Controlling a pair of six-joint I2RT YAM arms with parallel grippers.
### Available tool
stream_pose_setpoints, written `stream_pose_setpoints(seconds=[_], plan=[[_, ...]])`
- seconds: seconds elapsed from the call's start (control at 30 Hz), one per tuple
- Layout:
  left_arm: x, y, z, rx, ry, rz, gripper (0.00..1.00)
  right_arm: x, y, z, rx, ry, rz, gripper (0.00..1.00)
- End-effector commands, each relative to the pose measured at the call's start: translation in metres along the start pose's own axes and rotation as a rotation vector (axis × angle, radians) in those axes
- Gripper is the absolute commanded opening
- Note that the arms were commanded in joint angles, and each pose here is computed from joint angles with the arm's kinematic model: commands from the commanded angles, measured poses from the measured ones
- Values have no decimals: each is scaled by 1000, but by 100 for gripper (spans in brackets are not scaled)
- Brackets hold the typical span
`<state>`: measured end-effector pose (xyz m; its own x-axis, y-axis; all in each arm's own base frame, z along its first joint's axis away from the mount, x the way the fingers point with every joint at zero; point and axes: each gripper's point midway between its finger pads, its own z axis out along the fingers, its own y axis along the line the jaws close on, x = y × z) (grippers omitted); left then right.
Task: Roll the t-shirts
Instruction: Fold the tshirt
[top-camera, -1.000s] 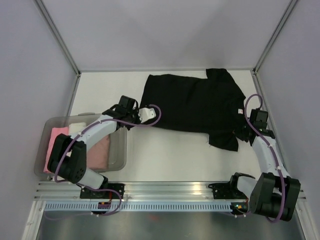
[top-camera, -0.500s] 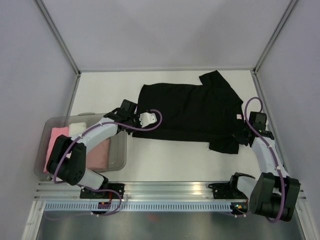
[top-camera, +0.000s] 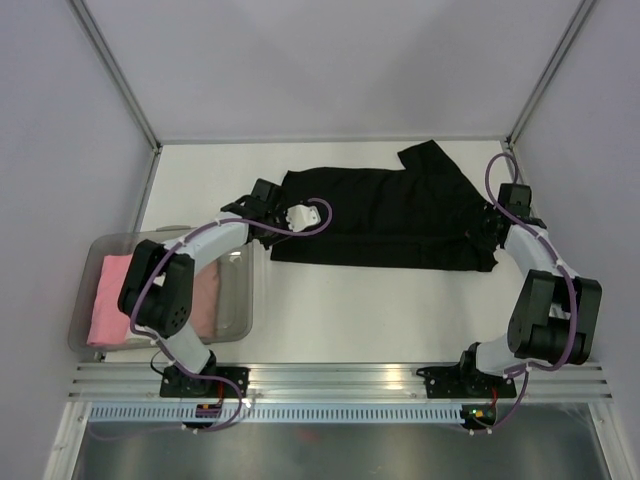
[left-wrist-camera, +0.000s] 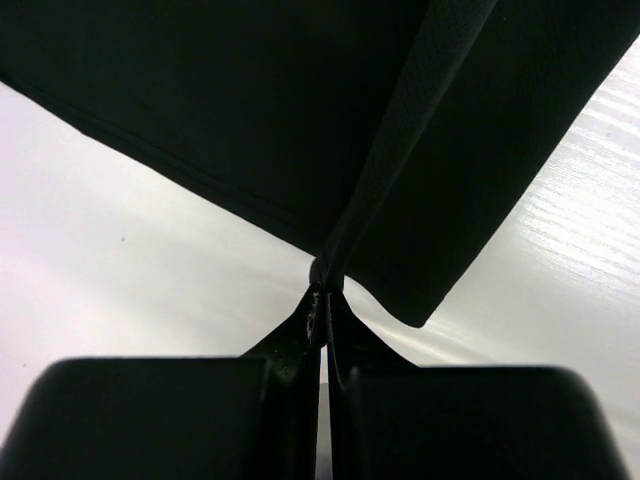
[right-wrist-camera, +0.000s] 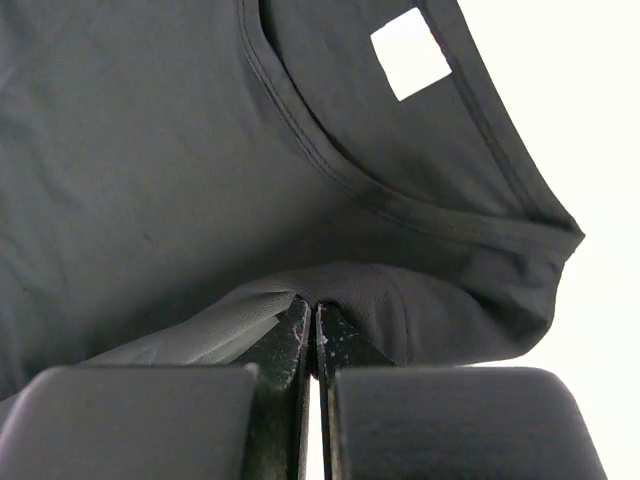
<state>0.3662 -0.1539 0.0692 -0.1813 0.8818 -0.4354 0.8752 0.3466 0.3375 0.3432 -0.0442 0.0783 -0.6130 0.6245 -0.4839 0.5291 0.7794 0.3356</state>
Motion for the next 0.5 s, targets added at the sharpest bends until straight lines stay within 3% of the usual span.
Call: stream_pose_setpoints(seconds=[0.0,0.27,0.43,0.47], plan=[[-5,16,7,-33,-1,-26,2,-32,19,2,-51,-69,-38,0],[-8,27,17,-46,4,-34,2,-35,19,32,-13,-29,-96,2],[-3,27,23,-44,17,-42,2,-37,16,43,21,-25,-128,9],[-3,27,25,-42,19,-42,2,-40,16,43,29,-30,-131,15]])
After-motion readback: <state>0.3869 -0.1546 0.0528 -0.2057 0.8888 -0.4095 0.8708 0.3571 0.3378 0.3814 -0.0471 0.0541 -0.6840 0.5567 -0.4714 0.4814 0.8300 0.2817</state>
